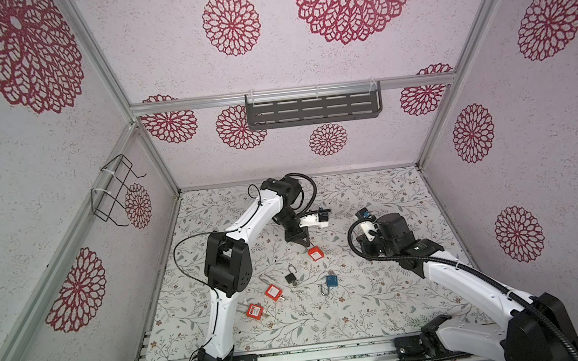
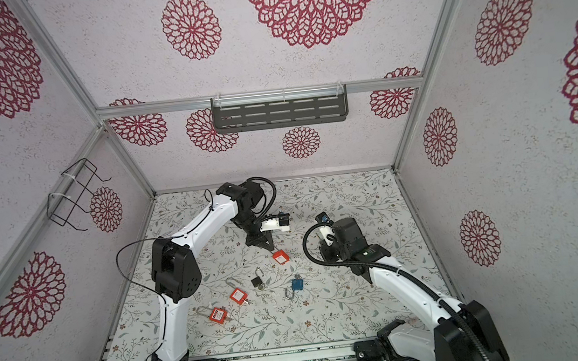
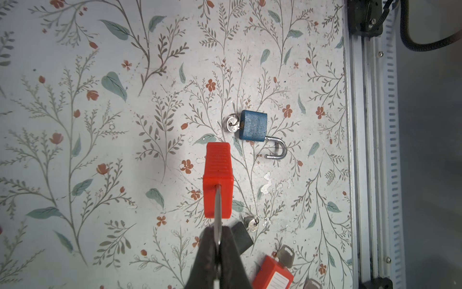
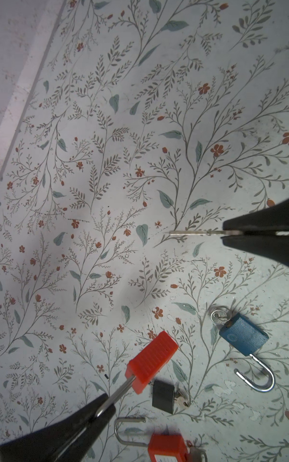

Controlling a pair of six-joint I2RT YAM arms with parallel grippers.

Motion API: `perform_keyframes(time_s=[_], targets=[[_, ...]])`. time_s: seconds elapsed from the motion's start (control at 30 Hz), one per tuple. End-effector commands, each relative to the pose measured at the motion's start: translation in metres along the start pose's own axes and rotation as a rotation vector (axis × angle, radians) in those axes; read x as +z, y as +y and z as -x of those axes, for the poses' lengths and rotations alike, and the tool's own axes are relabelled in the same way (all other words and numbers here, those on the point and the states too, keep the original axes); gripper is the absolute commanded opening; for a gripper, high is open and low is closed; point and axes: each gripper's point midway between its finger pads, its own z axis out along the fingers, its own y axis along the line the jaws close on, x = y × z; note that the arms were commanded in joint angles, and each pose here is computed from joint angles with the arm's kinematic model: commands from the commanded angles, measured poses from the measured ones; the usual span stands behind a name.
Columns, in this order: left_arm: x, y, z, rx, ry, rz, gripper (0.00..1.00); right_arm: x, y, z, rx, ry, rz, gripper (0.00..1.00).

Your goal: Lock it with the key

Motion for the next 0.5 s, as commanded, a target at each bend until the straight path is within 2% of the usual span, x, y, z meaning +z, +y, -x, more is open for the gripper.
perform_keyframes(time_s=[0.0, 0.47], targets=[[0.004, -0.004, 0.001, 0.001, 0.066, -0.01, 0.0, -0.003, -0.003, -0.001, 0.038, -0.008, -0.013, 0.0], [0.04, 0.009, 0.009, 0.017, 0.167, 0.025, 0.0, -0.002, 0.011, -0.017, 0.051, -0.011, 0.066, 0.0]])
